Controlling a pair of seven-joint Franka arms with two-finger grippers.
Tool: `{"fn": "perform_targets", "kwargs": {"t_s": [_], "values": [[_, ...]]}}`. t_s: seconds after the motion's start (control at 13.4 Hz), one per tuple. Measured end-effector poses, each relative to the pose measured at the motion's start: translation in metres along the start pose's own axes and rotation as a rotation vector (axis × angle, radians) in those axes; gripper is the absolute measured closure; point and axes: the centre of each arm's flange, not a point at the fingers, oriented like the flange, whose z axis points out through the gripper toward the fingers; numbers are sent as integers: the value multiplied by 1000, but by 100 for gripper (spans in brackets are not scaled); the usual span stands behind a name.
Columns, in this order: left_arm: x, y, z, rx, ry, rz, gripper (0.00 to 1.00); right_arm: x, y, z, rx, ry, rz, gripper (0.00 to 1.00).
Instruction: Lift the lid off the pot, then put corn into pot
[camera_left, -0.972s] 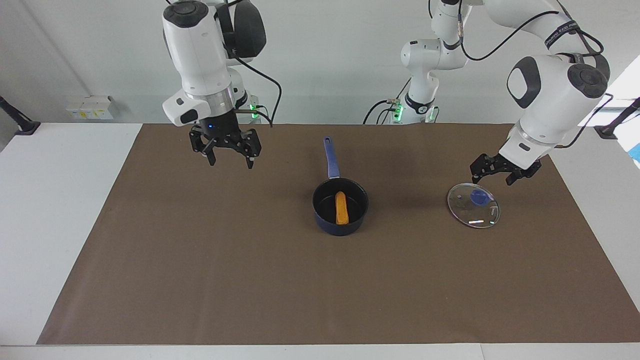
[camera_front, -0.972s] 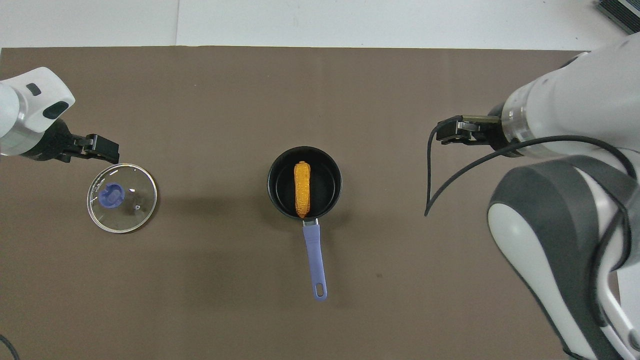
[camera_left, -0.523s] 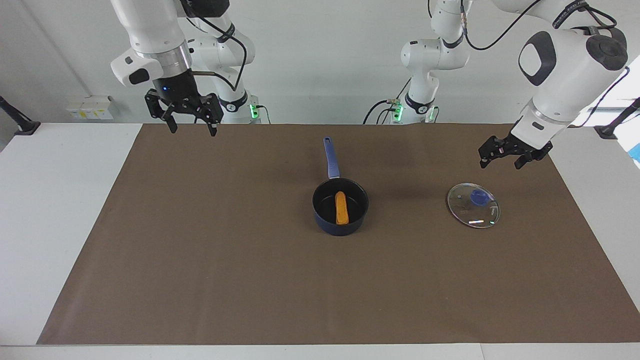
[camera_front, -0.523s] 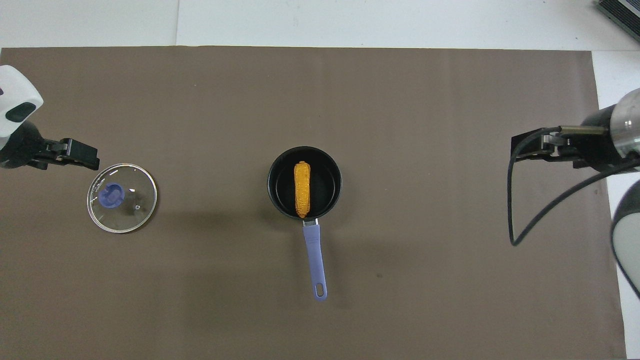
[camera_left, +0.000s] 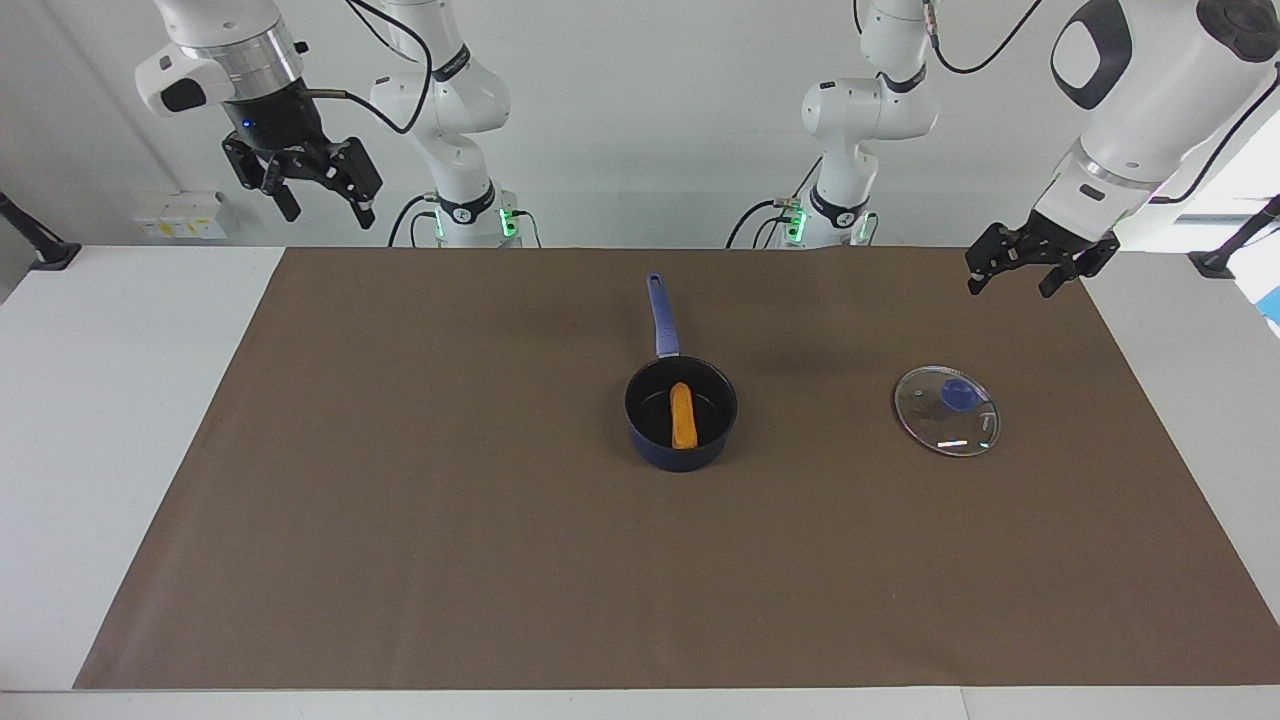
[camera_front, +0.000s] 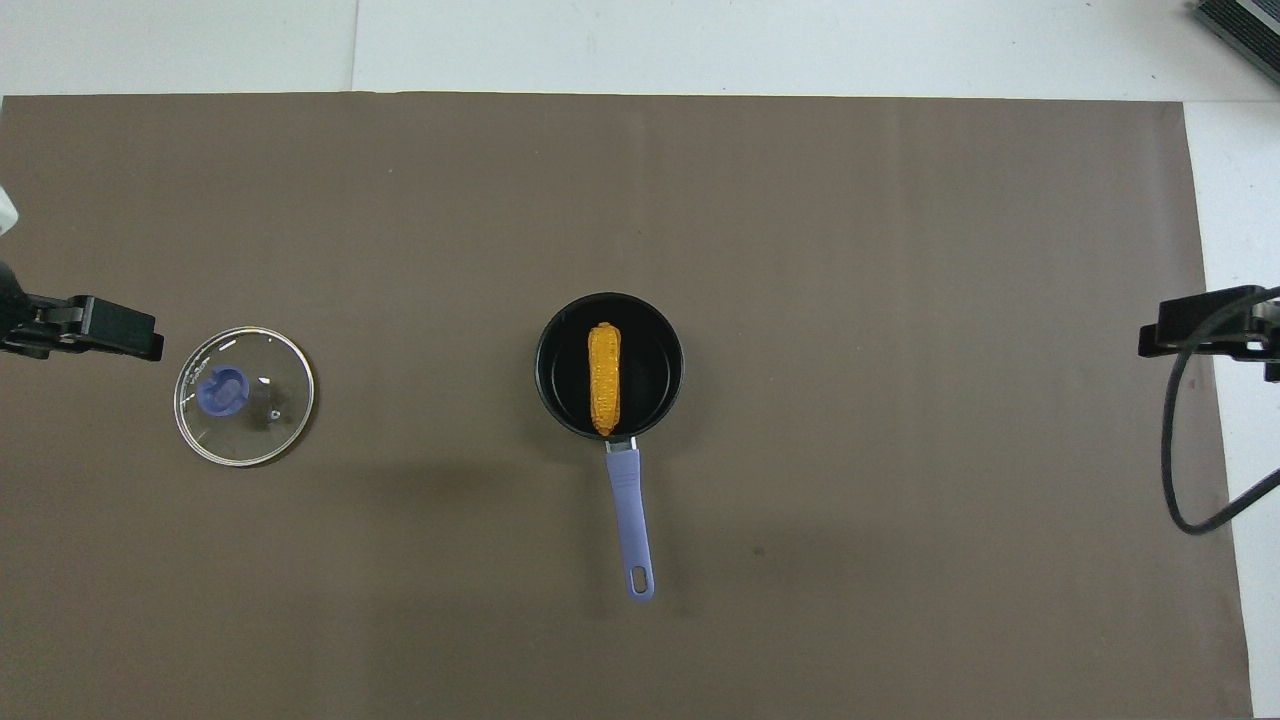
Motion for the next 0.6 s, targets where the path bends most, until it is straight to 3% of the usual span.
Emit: {"fn": "perform_targets", "kwargs": {"t_s": [0.22,0.6], "values": [[-3,2,-11,0,-3,4,0,1,5,2,-2,-5,-112,0],[-6,5,-25,0,-1,8,0,2,12,5,1,-12,-118,0]]}}
